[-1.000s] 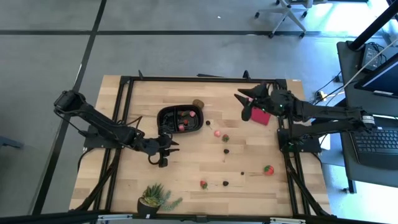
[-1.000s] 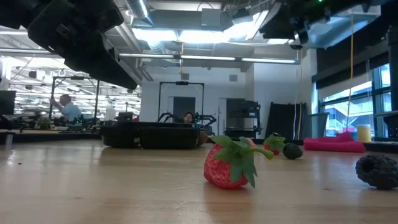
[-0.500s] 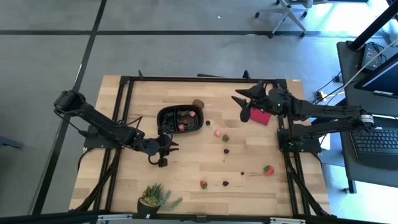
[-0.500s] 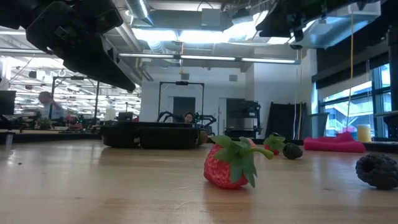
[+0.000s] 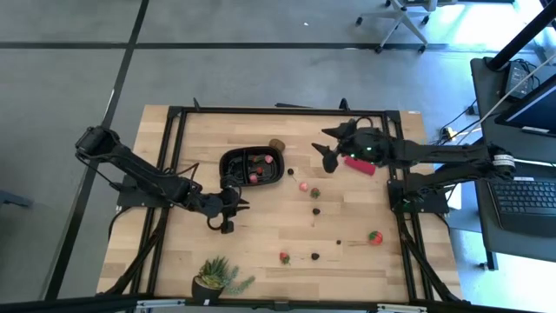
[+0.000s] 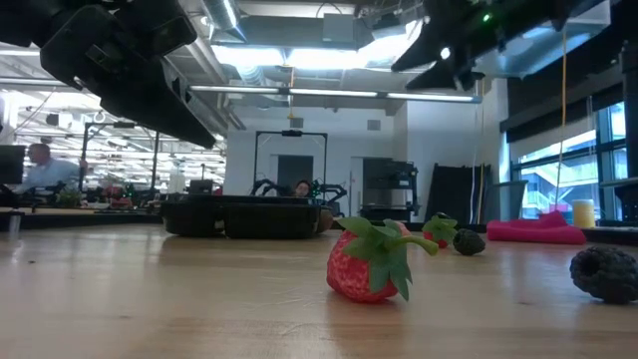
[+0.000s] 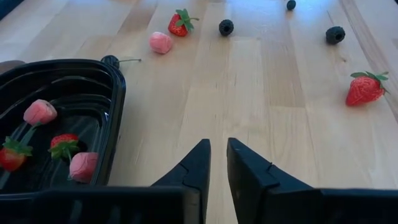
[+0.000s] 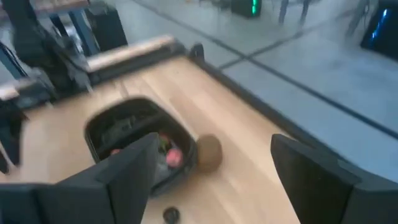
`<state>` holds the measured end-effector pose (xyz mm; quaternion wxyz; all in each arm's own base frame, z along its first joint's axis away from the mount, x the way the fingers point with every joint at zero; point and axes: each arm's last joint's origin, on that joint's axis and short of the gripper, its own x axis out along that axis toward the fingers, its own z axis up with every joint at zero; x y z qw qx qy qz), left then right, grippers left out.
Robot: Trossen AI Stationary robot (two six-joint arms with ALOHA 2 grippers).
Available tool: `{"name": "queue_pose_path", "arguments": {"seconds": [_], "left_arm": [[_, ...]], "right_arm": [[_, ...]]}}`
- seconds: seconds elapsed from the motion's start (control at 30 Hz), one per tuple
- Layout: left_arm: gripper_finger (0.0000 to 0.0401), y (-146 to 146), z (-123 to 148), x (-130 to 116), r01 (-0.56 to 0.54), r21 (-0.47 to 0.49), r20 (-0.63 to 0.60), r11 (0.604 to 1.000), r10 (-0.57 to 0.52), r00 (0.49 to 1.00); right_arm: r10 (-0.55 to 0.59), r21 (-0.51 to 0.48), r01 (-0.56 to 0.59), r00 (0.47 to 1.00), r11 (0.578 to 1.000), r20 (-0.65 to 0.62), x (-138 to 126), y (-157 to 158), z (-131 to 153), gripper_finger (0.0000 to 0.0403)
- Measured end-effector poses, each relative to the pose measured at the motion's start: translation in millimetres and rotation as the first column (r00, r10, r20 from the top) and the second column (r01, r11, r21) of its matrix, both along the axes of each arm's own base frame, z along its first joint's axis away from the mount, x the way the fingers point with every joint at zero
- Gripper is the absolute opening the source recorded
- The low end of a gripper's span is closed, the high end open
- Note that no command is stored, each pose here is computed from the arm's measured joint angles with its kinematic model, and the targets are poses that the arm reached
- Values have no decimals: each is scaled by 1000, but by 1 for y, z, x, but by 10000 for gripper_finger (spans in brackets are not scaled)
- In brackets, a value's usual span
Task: Pick and placing Produce into tupperware
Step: Put the black cherry into the black bin
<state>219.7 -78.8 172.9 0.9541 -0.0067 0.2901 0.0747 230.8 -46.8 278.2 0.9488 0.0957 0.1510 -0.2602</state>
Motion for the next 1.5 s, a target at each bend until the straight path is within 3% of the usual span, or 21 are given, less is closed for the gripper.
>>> {"name": "queue_pose_path", "arguments": {"seconds": [0.13,0.23,0.33,0.43,0.8,1.0,1.27,1.5], "left_arm": [[38,0,0,0,0,0,0,1000,0,1000],[34,0,0,0,0,0,0,1000,0,1000],[29,0,0,0,0,0,0,1000,0,1000],[25,0,0,0,0,0,0,1000,0,1000],[12,0,0,0,-1,-1,-1,1000,1,1000],[6,0,-1,0,-1,-1,-7,1000,1,1000],[1,1,-2,-1,-1,5,-21,1000,2,1000],[9,1,-2,-2,-4,3,-26,1000,4,1000]], "right_arm": [[-16,55,20,996,998,-85,17,-3,-24,306],[-28,166,46,994,985,-110,27,-6,-41,301],[21,262,18,989,965,-147,35,-8,-58,296],[58,298,10,974,955,-219,44,-8,-72,291],[112,321,71,849,944,-516,96,-11,-95,281],[146,331,76,789,941,-597,113,-1,-118,281],[174,328,31,799,944,-576,127,10,-139,281],[154,330,70,782,941,-604,129,10,-153,281]]}}
